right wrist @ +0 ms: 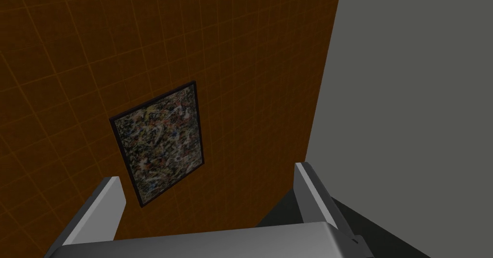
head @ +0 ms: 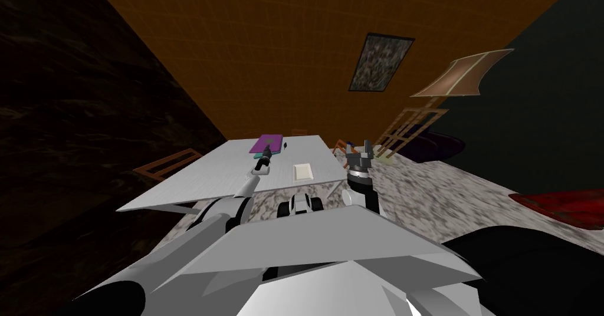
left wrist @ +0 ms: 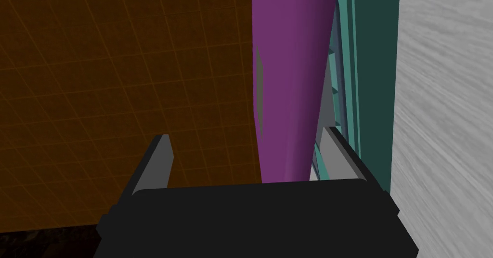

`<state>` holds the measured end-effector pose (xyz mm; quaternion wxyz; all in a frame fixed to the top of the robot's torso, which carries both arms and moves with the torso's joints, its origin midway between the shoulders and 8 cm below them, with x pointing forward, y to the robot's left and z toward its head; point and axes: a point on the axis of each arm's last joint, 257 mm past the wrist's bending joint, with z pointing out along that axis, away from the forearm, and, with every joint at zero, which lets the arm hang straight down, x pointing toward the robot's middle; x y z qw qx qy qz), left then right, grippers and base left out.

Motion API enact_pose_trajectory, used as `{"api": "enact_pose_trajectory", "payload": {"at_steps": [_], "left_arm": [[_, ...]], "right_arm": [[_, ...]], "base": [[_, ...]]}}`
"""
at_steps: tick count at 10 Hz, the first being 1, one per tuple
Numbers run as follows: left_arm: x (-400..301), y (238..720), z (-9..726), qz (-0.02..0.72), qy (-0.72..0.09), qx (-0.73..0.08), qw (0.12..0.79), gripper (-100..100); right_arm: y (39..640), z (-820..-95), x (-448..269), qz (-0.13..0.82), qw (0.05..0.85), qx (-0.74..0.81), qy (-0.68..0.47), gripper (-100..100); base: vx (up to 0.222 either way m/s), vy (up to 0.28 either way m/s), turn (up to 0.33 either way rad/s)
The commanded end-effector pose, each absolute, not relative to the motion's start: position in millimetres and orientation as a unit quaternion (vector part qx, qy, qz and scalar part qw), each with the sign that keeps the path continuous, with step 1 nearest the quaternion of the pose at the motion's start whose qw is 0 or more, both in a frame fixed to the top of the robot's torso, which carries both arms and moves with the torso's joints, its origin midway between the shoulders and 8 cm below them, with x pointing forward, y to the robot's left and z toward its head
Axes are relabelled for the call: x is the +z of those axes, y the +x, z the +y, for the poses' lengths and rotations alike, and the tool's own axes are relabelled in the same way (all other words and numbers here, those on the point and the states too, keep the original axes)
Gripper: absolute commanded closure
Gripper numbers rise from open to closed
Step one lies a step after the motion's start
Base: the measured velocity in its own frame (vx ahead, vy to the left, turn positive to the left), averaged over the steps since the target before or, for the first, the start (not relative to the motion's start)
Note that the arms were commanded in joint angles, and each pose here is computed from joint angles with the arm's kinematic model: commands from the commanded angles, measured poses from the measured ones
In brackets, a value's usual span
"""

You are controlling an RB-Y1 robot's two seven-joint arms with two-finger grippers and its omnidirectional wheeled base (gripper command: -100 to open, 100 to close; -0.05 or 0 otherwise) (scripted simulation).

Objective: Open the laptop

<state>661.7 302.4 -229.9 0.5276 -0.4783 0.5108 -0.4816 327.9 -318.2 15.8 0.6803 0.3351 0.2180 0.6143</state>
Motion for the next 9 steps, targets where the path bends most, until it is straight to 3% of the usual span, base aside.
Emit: {"api": "enact_pose_trajectory", "payload": {"at_steps": [1,3,4,9], "left_arm": [[-213.9,671.9,282.5,0.518,-0.469,-0.491,0.521,-100],[-214.5,672.6,279.6,0.52,-0.469,-0.491,0.518,-100],[-215.6,672.7,279.1,0.521,-0.47,-0.491,0.516,0],[-218.8,671.8,279.6,0.522,-0.472,-0.489,0.515,0]], "right_arm": [[327.9,-318.2,15.8,0.218,0.68,0.614,0.335,0],[327.9,-318.2,15.8,0.218,0.68,0.614,0.335,0],[327.9,-318.2,15.8,0.218,0.68,0.614,0.335,0],[327.9,-318.2,15.8,0.218,0.68,0.614,0.335,0]], "base": [[-0.004,-0.01,0.072],[-0.003,-0.013,0.082],[0.0,0.0,0.0],[0.0,0.0,0.0]]}}
